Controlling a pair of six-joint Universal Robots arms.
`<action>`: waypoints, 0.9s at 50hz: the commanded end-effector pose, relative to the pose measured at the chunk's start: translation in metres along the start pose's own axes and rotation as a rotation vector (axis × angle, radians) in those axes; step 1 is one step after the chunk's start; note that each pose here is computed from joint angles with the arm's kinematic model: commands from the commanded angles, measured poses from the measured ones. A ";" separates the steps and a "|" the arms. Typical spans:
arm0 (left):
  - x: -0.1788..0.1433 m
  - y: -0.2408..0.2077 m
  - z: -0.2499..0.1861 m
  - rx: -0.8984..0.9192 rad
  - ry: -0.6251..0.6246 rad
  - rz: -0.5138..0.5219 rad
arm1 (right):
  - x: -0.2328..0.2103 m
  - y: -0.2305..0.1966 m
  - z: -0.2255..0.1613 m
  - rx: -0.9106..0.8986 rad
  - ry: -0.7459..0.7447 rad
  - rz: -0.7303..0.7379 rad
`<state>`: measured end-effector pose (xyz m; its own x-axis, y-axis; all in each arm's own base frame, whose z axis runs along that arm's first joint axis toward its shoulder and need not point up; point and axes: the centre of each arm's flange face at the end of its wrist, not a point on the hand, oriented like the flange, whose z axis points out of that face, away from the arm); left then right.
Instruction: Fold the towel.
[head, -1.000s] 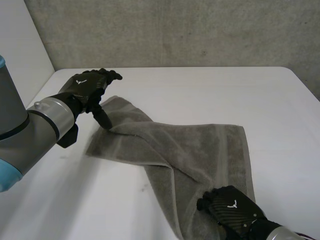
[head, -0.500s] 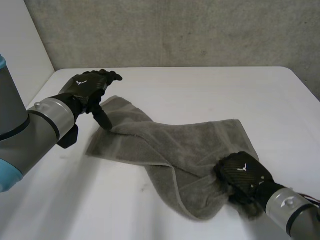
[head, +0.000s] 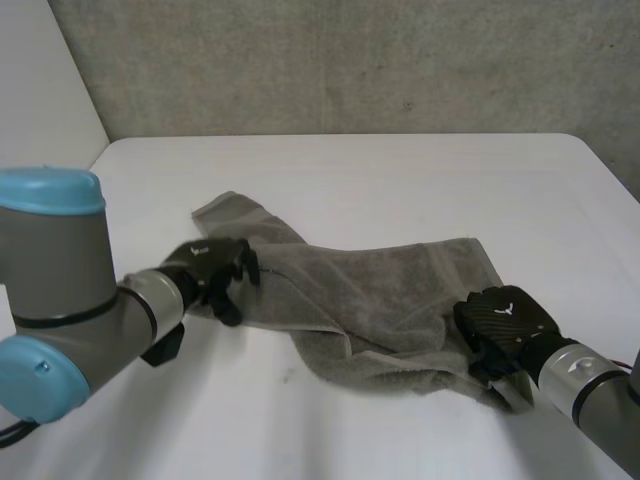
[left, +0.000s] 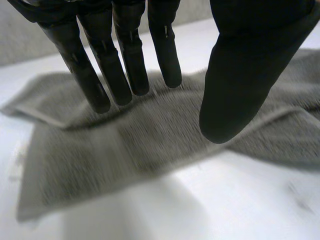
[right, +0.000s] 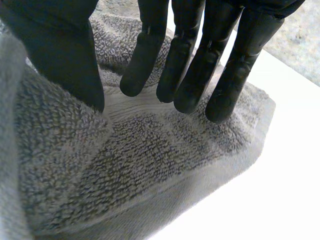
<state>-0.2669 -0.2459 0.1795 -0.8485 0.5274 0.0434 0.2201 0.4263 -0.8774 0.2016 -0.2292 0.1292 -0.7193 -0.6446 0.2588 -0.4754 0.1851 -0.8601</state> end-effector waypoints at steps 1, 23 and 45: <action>0.010 0.022 0.004 -0.042 0.034 0.004 | 0.005 -0.003 -0.015 -0.057 -0.007 0.078; 0.026 0.039 0.055 0.058 0.073 0.052 | -0.005 -0.006 -0.033 -0.091 -0.052 0.098; 0.024 0.025 0.081 0.193 -0.031 0.253 | -0.011 -0.012 -0.045 -0.065 -0.081 0.093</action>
<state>-0.3216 -0.2728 0.1147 -0.7730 0.6248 -0.1102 0.3086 0.2184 -0.9258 0.1920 -0.1923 0.1559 -0.7265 -0.6706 0.1497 -0.4466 0.2952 -0.8446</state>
